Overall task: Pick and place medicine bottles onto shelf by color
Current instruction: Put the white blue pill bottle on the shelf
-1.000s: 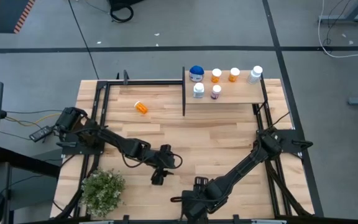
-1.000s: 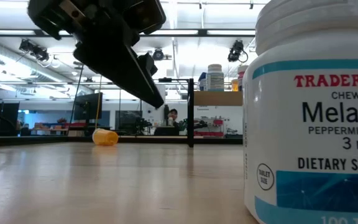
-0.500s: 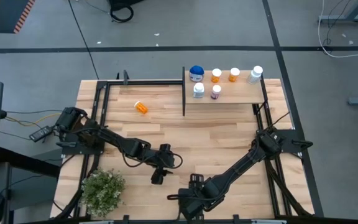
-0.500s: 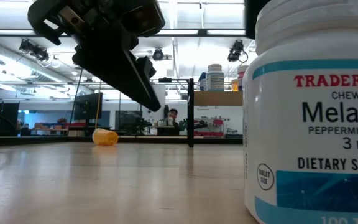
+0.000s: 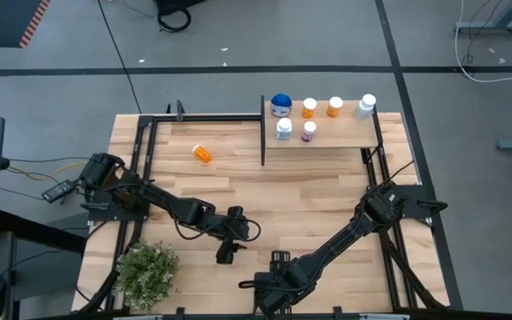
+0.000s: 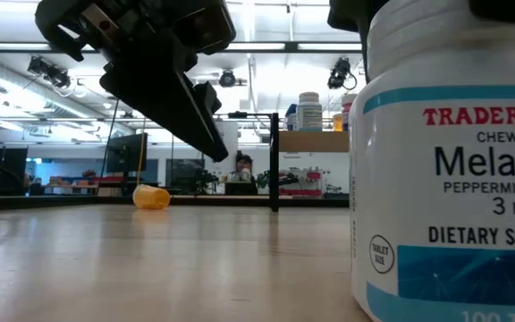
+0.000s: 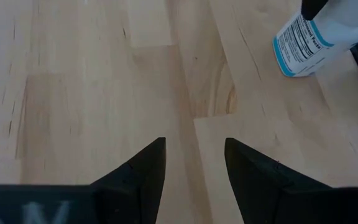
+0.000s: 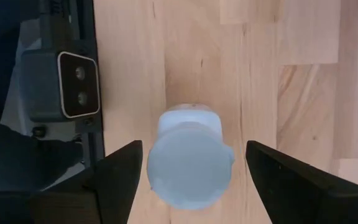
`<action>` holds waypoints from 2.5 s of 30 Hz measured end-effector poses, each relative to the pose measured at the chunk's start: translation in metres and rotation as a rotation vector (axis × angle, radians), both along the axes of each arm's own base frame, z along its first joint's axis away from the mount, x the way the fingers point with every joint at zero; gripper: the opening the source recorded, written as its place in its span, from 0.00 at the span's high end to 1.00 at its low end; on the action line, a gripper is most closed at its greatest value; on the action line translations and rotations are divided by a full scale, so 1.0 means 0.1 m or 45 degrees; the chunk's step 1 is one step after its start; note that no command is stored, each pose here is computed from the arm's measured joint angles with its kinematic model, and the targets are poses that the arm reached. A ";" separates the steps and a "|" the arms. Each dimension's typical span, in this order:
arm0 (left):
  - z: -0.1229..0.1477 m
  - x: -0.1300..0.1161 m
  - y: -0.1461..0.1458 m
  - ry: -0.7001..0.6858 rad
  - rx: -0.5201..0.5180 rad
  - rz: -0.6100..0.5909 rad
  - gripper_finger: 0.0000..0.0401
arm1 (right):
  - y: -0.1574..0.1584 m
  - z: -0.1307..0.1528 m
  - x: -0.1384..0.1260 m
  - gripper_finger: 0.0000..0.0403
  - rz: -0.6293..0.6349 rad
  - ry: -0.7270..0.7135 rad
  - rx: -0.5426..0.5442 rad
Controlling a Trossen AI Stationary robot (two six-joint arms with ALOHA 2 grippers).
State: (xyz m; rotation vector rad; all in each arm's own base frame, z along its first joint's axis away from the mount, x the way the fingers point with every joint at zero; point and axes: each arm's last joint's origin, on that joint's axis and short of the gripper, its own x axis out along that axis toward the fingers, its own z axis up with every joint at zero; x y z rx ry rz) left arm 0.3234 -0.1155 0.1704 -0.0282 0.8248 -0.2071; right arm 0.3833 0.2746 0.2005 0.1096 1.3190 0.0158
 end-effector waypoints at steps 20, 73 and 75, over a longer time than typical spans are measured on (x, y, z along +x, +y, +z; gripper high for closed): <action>-0.02 -0.03 -0.03 0.027 0.010 -0.013 0.57 | -0.10 0.01 -0.04 0.55 -0.050 0.099 -0.046; -0.03 -0.20 -0.37 0.018 0.113 -0.008 0.57 | -3.68 1.61 -1.89 0.54 -1.194 0.073 -0.240; -0.03 -0.20 -0.37 0.020 0.114 -0.008 0.57 | -3.78 1.61 -1.95 0.54 -1.210 0.084 -0.251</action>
